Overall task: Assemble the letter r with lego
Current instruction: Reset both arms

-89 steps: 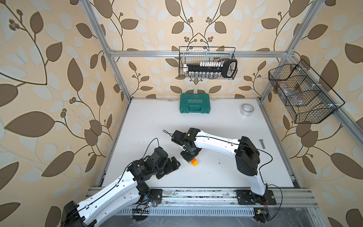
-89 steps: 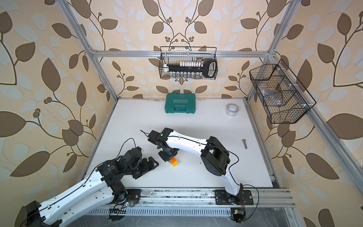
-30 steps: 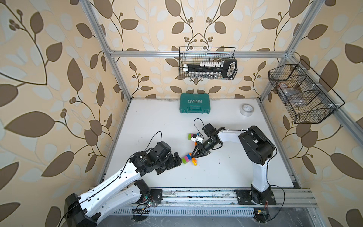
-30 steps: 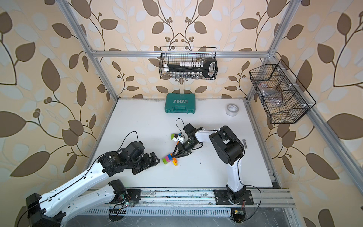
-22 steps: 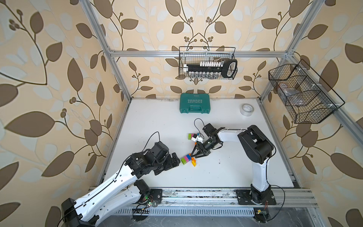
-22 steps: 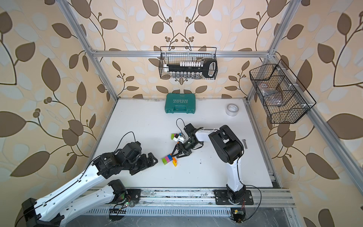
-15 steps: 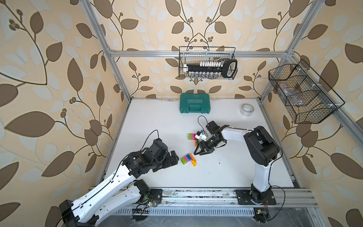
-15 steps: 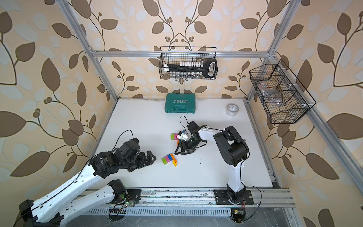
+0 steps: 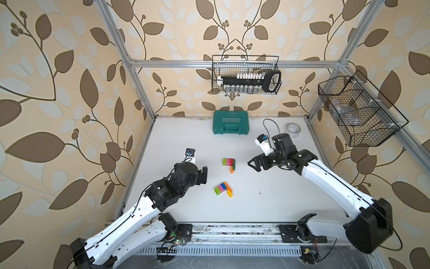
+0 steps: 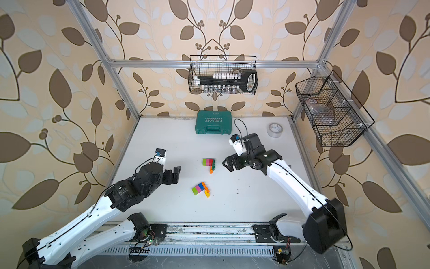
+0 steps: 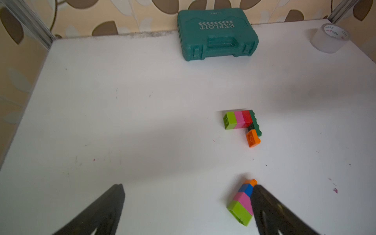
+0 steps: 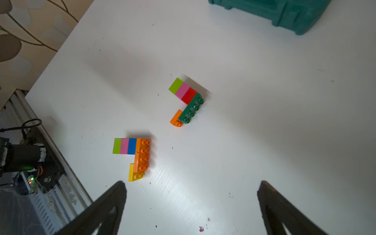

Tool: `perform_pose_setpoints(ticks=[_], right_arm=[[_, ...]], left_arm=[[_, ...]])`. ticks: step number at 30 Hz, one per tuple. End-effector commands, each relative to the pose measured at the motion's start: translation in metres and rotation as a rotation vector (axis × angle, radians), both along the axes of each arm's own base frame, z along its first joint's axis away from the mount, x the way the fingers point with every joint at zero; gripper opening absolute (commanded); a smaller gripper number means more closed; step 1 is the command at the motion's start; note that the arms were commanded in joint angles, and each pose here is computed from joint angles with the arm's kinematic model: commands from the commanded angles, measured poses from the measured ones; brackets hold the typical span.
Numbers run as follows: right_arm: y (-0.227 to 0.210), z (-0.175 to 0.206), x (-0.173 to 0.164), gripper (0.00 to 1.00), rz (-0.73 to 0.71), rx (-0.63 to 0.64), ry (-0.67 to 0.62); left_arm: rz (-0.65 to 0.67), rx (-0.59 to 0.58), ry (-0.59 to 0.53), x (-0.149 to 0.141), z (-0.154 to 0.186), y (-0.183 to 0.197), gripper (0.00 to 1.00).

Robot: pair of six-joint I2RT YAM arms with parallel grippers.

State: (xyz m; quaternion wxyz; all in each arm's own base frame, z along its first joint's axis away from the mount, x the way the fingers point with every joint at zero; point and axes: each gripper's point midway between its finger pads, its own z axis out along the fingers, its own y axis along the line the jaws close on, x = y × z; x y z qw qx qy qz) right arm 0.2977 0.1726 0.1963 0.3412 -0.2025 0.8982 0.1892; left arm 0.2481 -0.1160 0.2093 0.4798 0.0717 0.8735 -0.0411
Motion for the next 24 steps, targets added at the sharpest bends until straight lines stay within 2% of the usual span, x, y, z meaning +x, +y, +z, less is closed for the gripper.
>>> perform_pose_setpoints(ticks=[1,4,6,9,10,13,15,18,20,24], right_arm=[[-0.034,0.030,0.012,0.98,-0.146,-0.027,-0.246],[-0.081,0.052,0.018,0.98,-0.401,-0.043,-0.457],[-0.103,0.056,0.015,0.98,-0.475,-0.088,-0.616],[-0.128,0.044,0.009,0.99,-0.552,-0.156,-0.784],[-0.136,0.034,0.010,0.99,-0.571,-0.172,-0.787],[-0.171,-0.004,0.019,0.99,-0.701,-0.155,-0.647],[-0.179,-0.027,0.026,0.98,-0.709,-0.145,-0.588],[-0.190,-0.059,0.036,0.98,-0.782,-0.176,-0.539],[-0.194,-0.069,0.047,0.98,-0.796,-0.222,-0.534],[-0.181,-0.073,0.072,0.98,-0.711,-0.236,-0.554]], left_arm=[[0.004,0.156,-0.195,0.036,0.023,0.001,0.99],[0.053,0.106,-0.158,0.056,0.006,0.008,0.99],[0.106,0.023,-0.144,0.068,-0.002,0.019,0.99],[0.198,-0.059,-0.145,0.084,-0.008,0.045,0.99],[0.223,-0.071,-0.144,0.089,-0.011,0.054,0.99],[0.358,-0.102,-0.159,0.099,-0.022,0.089,0.99],[0.420,-0.134,-0.153,0.103,-0.035,0.108,0.99],[0.483,-0.119,-0.143,0.107,-0.054,0.126,0.99],[0.510,-0.095,-0.125,0.107,-0.065,0.134,0.99],[0.537,-0.068,-0.122,0.111,-0.078,0.142,0.99]])
